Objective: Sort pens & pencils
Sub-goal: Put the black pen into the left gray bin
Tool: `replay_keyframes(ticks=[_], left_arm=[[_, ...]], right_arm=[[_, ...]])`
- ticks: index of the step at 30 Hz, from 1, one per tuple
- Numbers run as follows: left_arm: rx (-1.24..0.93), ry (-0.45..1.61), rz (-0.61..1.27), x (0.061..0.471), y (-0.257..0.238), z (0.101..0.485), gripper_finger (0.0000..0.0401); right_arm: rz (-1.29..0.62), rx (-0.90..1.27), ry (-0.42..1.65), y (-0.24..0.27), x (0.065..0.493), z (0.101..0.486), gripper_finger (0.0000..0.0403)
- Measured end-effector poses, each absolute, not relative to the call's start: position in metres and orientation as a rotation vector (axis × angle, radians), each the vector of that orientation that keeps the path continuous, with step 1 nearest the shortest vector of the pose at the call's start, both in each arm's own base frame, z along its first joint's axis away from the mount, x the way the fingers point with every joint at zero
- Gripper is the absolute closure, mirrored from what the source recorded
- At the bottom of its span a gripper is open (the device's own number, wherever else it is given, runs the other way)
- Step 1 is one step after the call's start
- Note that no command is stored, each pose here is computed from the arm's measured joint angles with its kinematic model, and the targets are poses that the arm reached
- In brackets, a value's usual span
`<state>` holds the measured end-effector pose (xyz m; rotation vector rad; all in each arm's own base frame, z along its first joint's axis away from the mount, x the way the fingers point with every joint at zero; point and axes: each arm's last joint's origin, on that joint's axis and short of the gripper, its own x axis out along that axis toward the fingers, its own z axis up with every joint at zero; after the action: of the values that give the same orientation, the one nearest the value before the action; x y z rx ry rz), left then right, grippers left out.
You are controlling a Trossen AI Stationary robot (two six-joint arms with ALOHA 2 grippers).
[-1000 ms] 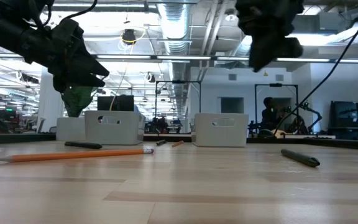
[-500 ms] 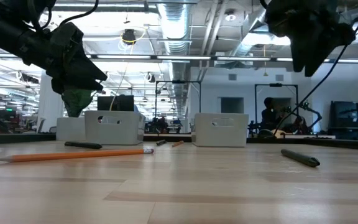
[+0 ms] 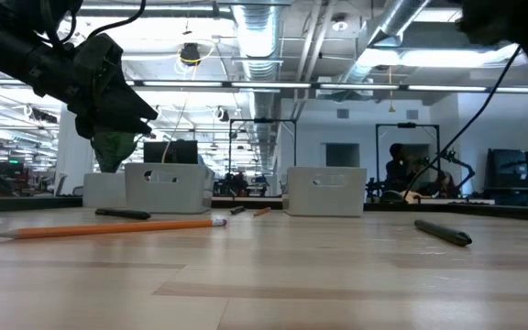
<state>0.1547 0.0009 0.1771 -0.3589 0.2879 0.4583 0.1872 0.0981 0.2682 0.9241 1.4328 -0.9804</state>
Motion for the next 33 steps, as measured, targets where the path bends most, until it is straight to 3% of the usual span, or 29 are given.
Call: replay_keyframes(ticks=[10,21,33], left_arm=[[-0.368,0.286,0.455,0.155,0.001,0.177,0.0195],[-0.368,0.284,0.453,0.155,0.001,0.177,0.0195],[-0.369,0.285,0.452,0.155,0.001,0.177,0.0195]], right_arm=[[-1.125,1.166,1.302,0.138,0.175,0.266,0.0209],[-1.353,1.081,1.315,0.183,0.18,0.218,0.0214],[-1.453,0.978,1.331,0.211,0.185,0.17,0.0216]])
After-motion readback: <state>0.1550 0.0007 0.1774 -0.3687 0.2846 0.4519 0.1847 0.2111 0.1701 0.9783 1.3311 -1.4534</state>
